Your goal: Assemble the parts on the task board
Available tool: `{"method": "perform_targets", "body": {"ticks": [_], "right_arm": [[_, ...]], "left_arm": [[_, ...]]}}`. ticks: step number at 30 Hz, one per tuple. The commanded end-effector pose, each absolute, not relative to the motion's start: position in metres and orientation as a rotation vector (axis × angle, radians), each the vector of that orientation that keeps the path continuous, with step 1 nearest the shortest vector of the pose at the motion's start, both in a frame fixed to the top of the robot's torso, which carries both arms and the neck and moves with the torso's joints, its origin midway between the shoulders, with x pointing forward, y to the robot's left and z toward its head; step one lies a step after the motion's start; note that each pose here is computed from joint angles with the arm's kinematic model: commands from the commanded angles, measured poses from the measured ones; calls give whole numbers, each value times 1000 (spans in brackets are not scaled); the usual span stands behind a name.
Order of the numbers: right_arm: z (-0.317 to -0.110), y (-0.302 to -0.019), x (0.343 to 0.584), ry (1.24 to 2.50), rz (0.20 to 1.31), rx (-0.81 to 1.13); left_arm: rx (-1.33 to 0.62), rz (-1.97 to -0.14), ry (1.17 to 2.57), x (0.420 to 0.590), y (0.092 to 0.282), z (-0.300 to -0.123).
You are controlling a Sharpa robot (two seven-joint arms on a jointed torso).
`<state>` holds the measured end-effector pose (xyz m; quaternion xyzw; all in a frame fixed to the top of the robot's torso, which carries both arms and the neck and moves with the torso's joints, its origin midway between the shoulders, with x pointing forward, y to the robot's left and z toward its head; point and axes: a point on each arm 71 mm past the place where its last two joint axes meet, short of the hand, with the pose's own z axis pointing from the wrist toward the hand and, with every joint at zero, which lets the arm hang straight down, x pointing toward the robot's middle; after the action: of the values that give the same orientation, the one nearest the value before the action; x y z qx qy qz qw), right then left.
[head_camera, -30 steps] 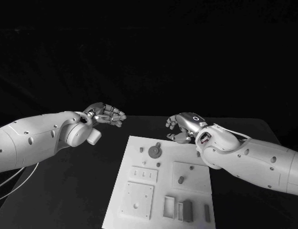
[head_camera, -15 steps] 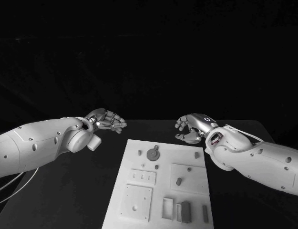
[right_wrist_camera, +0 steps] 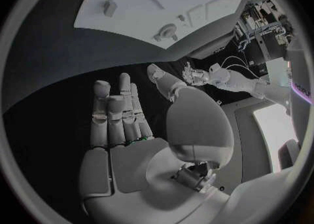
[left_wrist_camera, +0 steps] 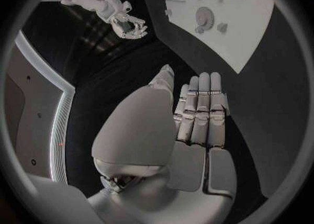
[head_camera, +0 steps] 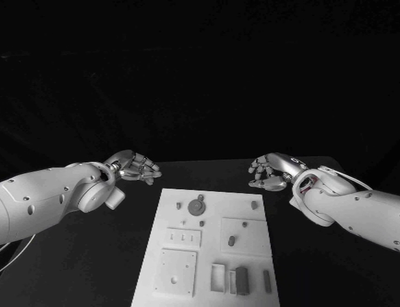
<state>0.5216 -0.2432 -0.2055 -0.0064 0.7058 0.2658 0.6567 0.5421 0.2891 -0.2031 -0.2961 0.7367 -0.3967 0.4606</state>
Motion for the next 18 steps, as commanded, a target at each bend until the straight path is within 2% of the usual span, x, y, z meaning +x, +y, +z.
{"method": "perform_targets", "body": {"ticks": [1,13,18], "right_arm": [[-210,-255,521,1633,689,-18],[-224,-294,527,1675,604,37],[-234,-301,527,1740,493,37]], "left_arm": [[-680,-996,1824,540,285,-204],[-686,-998,1841,536,282,-214],[-691,-996,1850,535,282,-217]]}}
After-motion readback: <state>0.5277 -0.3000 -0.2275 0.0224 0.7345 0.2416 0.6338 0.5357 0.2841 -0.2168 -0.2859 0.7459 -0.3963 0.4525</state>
